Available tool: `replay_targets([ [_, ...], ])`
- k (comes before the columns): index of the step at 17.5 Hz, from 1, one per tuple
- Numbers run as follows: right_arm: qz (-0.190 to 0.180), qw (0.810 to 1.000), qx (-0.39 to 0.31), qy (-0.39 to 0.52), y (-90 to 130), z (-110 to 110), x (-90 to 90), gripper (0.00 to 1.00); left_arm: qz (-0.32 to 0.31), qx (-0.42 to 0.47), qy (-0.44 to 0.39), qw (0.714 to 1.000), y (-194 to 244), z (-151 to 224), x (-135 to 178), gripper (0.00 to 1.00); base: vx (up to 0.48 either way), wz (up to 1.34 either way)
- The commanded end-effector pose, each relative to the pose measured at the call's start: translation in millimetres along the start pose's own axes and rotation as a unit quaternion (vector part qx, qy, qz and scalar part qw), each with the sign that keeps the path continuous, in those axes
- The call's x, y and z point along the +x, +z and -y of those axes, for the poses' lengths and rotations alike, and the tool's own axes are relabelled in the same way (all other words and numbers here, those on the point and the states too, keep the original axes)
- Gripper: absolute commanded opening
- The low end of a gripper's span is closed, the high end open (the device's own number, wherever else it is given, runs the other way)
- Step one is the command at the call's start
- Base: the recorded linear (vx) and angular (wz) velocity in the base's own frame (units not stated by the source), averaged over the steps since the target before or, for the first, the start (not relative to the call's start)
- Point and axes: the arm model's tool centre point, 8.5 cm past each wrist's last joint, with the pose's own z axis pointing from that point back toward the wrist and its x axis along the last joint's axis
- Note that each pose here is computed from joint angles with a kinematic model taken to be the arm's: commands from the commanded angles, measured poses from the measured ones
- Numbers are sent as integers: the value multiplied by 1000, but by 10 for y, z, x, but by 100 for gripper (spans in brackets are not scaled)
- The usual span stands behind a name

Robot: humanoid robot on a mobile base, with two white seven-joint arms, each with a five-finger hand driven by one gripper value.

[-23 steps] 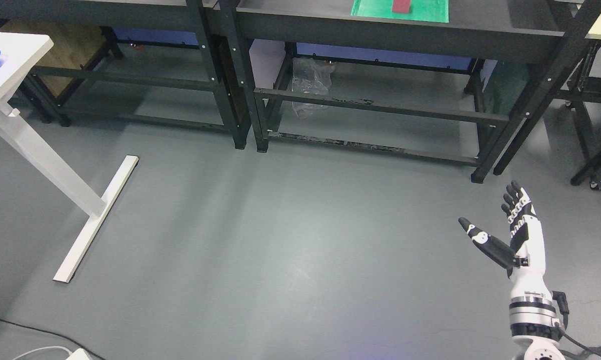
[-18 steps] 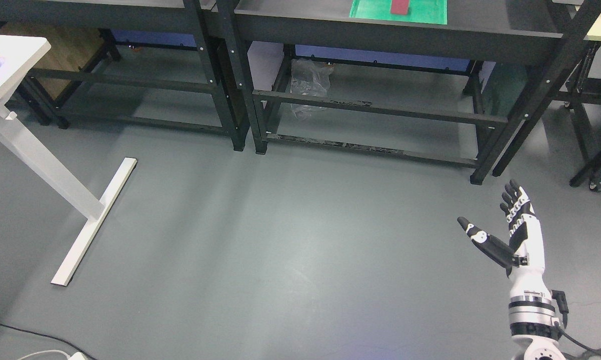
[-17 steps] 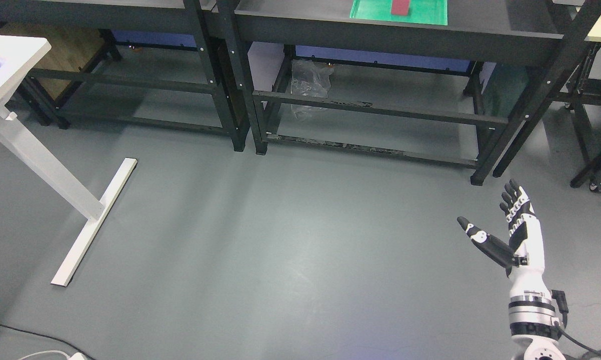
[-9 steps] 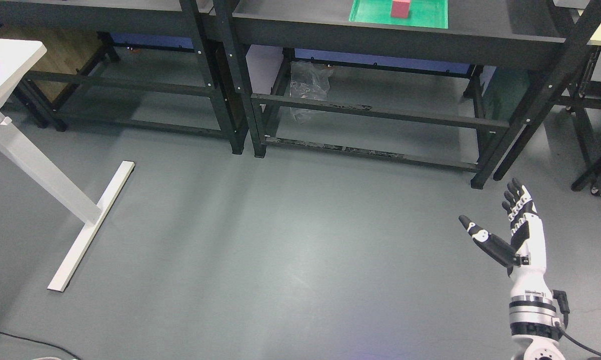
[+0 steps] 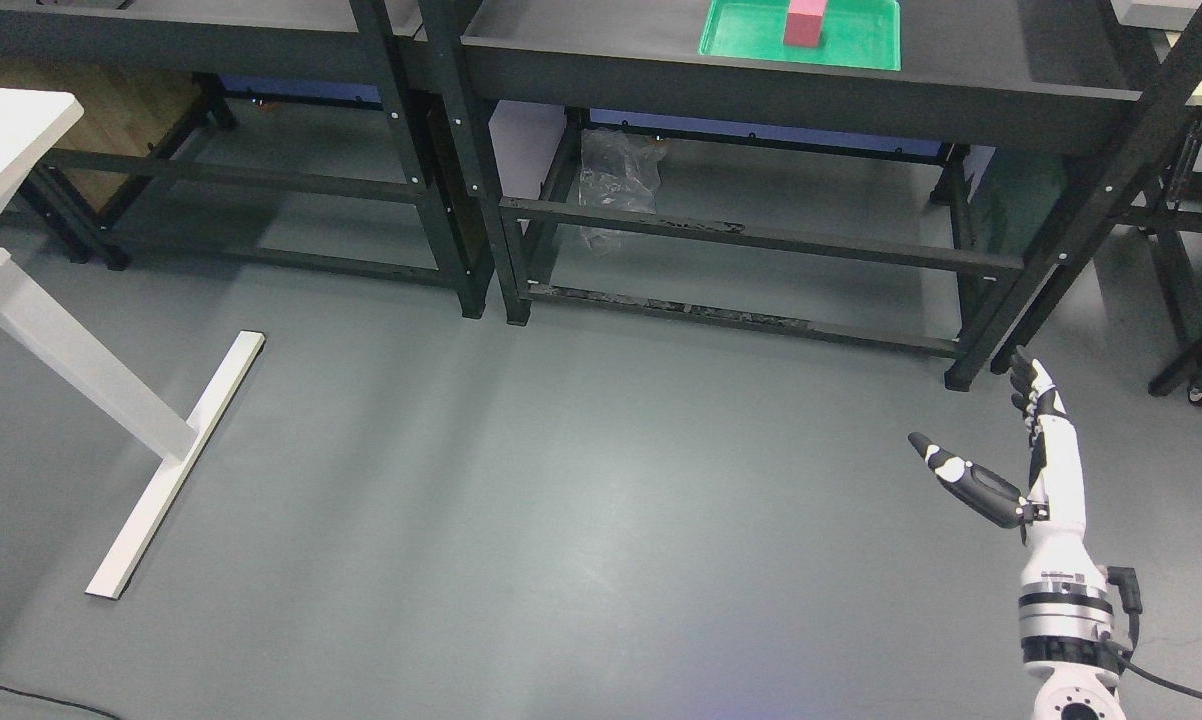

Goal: Pick pink block from left shelf to tray
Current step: 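Raise the right hand forward while driving toward the shelf, then approach the shelf and move the right hand over the green tray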

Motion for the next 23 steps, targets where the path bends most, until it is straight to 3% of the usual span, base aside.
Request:
replay_targets([
  [1, 36, 943, 20, 330, -25, 98, 81, 100, 10, 9, 2, 1000, 1, -114, 69, 100, 68, -44],
  [5, 59, 941, 24, 333, -82, 86, 156, 100, 10, 9, 2, 1000, 1, -114, 69, 100, 94, -51],
  [10, 97, 907, 50, 407, -73, 73, 180, 100, 10, 9, 2, 1000, 1, -114, 69, 100, 139, -58],
  [23, 112, 917, 24, 383, -86, -19, 274, 100, 10, 9, 2, 1000, 1, -114, 69, 100, 106, 89],
])
